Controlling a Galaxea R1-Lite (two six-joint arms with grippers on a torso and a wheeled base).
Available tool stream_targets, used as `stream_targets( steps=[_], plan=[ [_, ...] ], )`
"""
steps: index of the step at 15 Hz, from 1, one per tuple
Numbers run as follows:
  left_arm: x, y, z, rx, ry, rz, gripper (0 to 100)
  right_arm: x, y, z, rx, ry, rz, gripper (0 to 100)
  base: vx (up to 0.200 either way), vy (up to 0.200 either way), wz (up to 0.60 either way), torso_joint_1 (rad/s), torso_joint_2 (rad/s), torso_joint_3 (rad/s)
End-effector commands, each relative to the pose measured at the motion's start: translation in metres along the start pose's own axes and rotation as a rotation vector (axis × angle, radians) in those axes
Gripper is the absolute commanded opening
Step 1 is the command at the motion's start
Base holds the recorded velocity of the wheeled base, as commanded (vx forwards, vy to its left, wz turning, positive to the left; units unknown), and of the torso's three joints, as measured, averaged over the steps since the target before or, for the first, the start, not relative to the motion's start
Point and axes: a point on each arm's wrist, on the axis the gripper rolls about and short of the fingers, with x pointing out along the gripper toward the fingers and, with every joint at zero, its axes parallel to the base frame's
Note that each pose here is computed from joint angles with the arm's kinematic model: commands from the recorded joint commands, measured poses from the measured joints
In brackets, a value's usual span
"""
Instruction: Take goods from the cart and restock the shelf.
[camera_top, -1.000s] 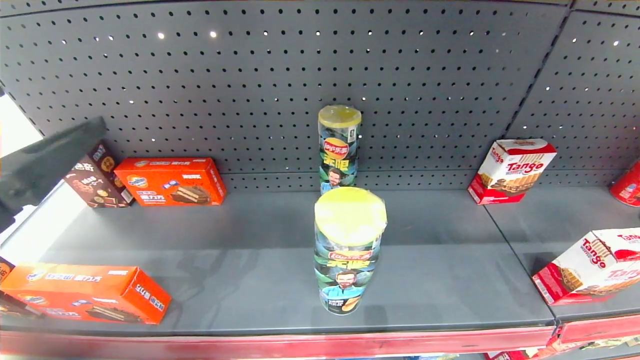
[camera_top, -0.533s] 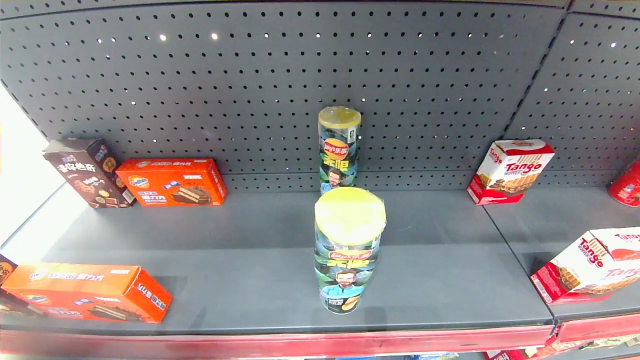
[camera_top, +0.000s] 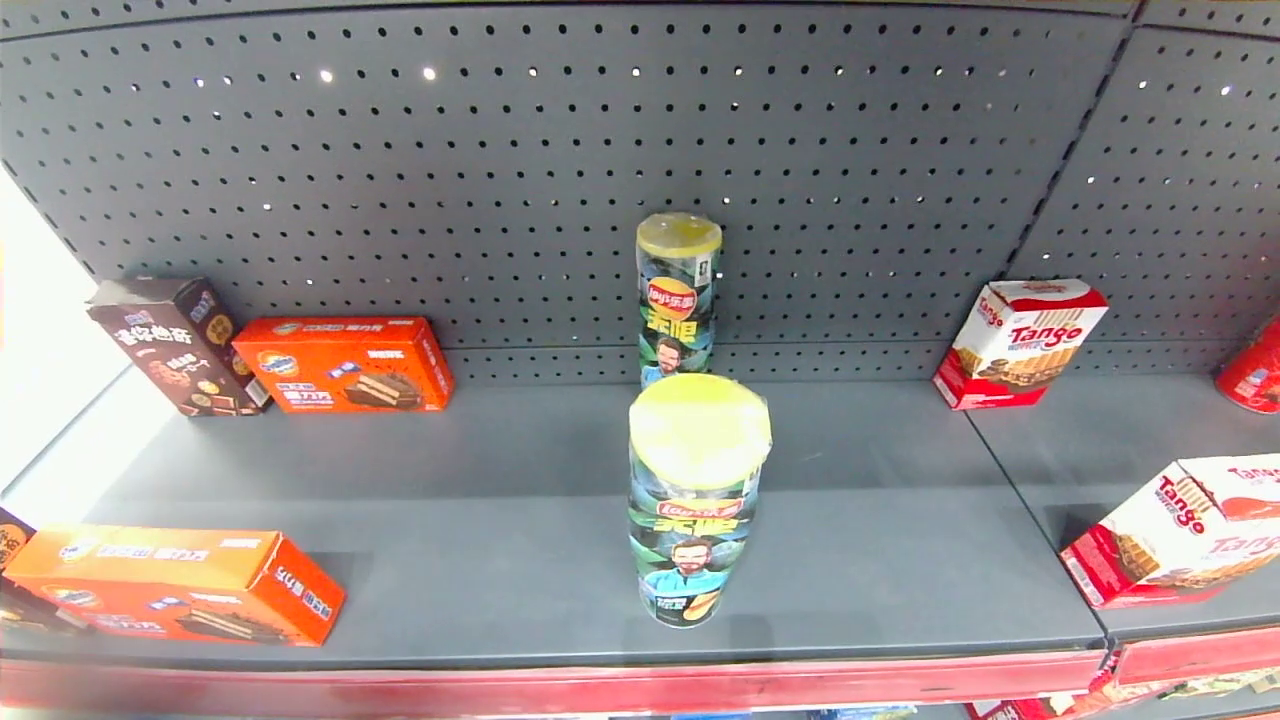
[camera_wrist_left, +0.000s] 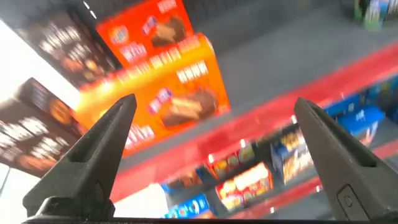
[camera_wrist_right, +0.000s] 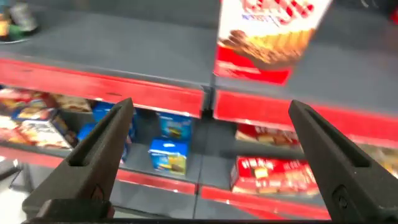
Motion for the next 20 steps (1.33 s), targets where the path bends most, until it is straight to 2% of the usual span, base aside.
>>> stream_targets(
  steps=[1,2,5,6,7,8,9,10,12,13,14,16,17,18,19,20],
  plan=[
    [-0.001,-0.007,-0.020,0.004,0.016,-0.006,100,0.006,0.001,0.000,0.029,0.086,-0.099,100,0.000,0.000,0.00,0.000,0.00,0.000],
    [-0.001,-0.008,-0.022,0.003,0.018,-0.003,100,0.009,0.002,0.001,0.033,0.119,-0.174,100,0.000,0.000,0.00,0.000,0.00,0.000],
    [-0.001,-0.010,-0.022,-0.004,0.055,0.054,100,0.005,0.002,0.000,0.099,0.072,-0.359,100,0.000,0.000,0.00,0.000,0.00,0.000],
    [0.001,-0.011,-0.022,-0.006,0.095,0.085,100,0.005,0.001,0.000,0.099,0.074,-0.418,100,0.000,0.000,0.00,0.000,0.00,0.000],
    [0.002,-0.011,-0.022,-0.005,0.138,0.128,100,0.006,0.002,0.000,0.097,0.095,-0.418,100,0.000,0.000,0.00,0.000,0.00,0.000],
    [0.004,-0.012,-0.021,-0.002,0.188,0.188,100,0.007,0.003,0.000,0.077,0.095,-0.328,100,0.000,0.000,0.00,0.000,0.00,0.000],
    [0.004,-0.013,-0.021,-0.002,0.213,0.233,100,0.007,0.005,-0.001,0.037,0.079,-0.180,100,0.000,0.000,0.00,0.000,0.00,0.000],
    [0.004,-0.014,-0.020,-0.003,0.230,0.291,100,0.007,0.007,-0.001,0.038,0.064,-0.099,100,0.000,0.000,0.00,0.000,0.00,0.000],
    [0.001,-0.015,-0.020,-0.007,0.221,0.377,100,0.008,0.007,-0.001,0.048,0.043,-0.075,100,0.000,0.000,0.00,0.000,0.00,0.000],
    [-0.005,-0.018,-0.020,-0.008,0.193,0.488,100,0.008,0.008,-0.007,0.074,0.086,-0.055,100,0.000,0.000,0.00,0.000,0.00,0.000],
    [-0.006,-0.018,-0.020,-0.009,0.177,0.502,100,0.008,0.008,-0.008,0.069,0.096,-0.042,100,0.000,0.000,0.00,0.000,0.00,0.000],
    [-0.006,-0.018,-0.020,0.003,0.175,0.485,100,0.008,0.008,-0.007,0.072,0.090,-0.040,100,0.000,0.000,0.00,0.000,0.00,0.000],
    [-0.005,-0.019,-0.020,-0.006,0.142,0.404,100,0.008,0.008,-0.007,0.072,0.090,-0.040,100,0.000,0.000,0.00,0.000,0.00,0.000],
    [-0.005,-0.021,-0.020,-0.023,0.114,0.321,100,0.008,0.008,-0.007,0.072,0.088,-0.040,100,0.000,0.000,0.00,0.000,0.00,0.000],
    [-0.004,-0.023,-0.019,-0.063,0.075,0.229,100,0.008,0.008,-0.007,0.072,0.090,-0.040,100,0.000,0.000,0.00,0.000,0.00,0.000],
    [-0.005,-0.024,-0.020,-0.100,0.062,0.193,100,0.008,0.008,-0.007,0.072,0.088,-0.040,100,0.000,0.000,0.00,0.000,0.00,0.000]
  ],
)
